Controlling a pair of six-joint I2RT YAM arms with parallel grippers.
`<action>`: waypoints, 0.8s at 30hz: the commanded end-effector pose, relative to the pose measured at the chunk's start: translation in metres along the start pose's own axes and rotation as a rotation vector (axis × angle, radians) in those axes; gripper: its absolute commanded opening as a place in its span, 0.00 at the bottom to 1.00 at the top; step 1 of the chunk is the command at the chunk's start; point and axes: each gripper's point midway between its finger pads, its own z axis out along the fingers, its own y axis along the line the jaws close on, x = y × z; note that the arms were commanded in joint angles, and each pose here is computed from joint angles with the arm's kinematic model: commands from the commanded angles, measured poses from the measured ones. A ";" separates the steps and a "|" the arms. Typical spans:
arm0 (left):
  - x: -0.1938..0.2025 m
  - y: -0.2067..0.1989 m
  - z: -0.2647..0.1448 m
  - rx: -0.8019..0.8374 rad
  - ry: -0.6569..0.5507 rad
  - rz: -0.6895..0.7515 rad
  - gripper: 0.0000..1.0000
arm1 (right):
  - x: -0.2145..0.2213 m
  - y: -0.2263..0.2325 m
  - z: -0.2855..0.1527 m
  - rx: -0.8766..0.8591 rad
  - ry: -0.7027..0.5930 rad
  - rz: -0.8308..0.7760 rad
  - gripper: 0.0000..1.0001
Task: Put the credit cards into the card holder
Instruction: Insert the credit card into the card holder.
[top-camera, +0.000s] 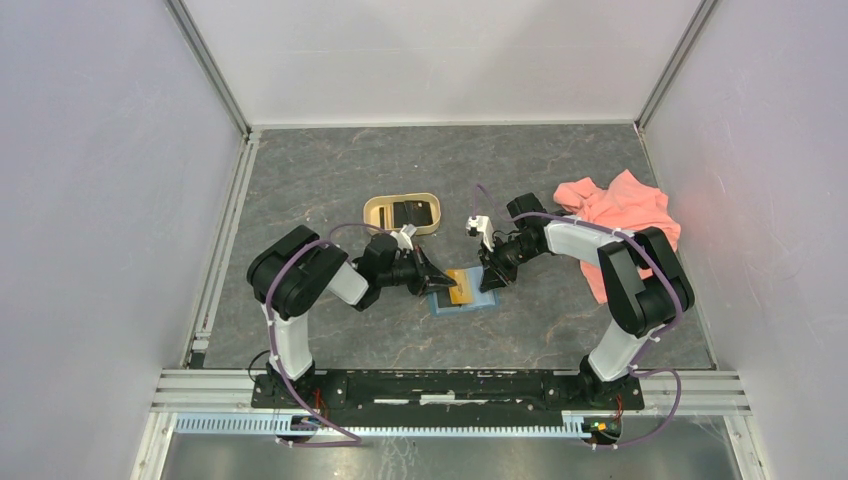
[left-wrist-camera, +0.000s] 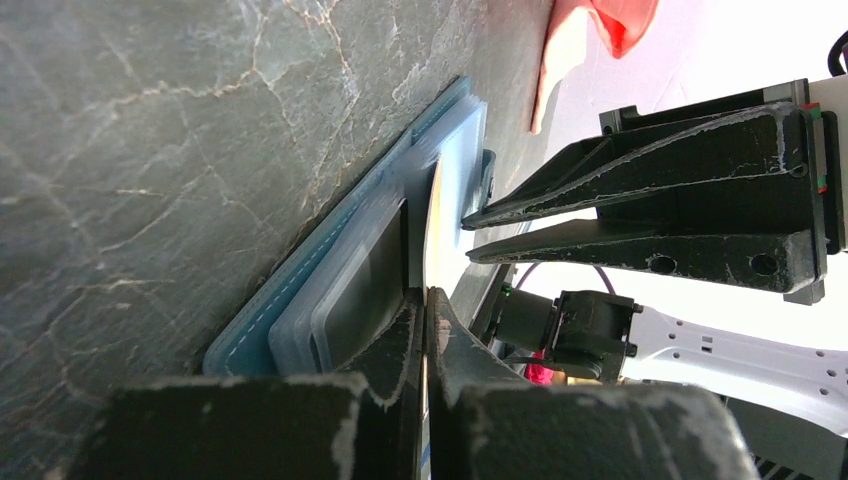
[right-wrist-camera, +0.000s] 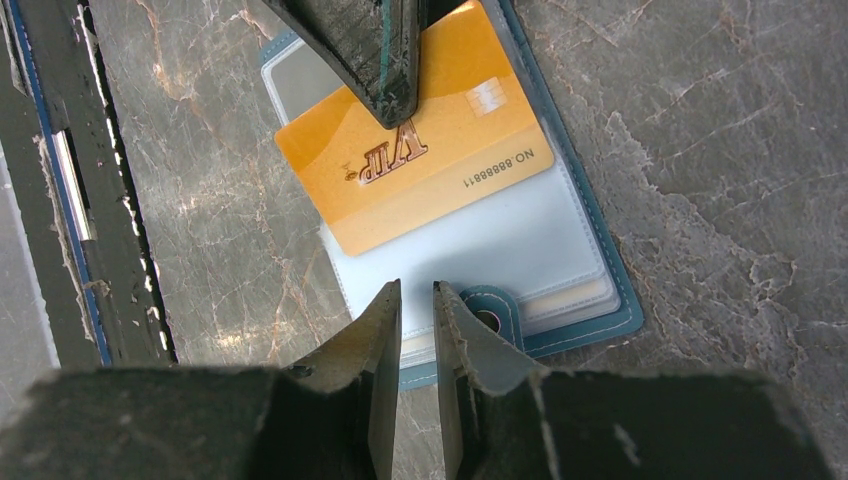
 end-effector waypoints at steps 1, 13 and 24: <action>-0.005 0.000 0.006 -0.009 -0.024 0.048 0.02 | 0.007 -0.009 0.001 0.038 0.051 -0.010 0.24; 0.007 -0.001 0.014 -0.004 -0.021 0.031 0.02 | -0.007 0.003 -0.003 -0.001 -0.008 -0.041 0.27; 0.010 0.002 0.018 -0.028 -0.015 0.031 0.11 | -0.028 0.030 -0.003 -0.141 -0.132 -0.060 0.29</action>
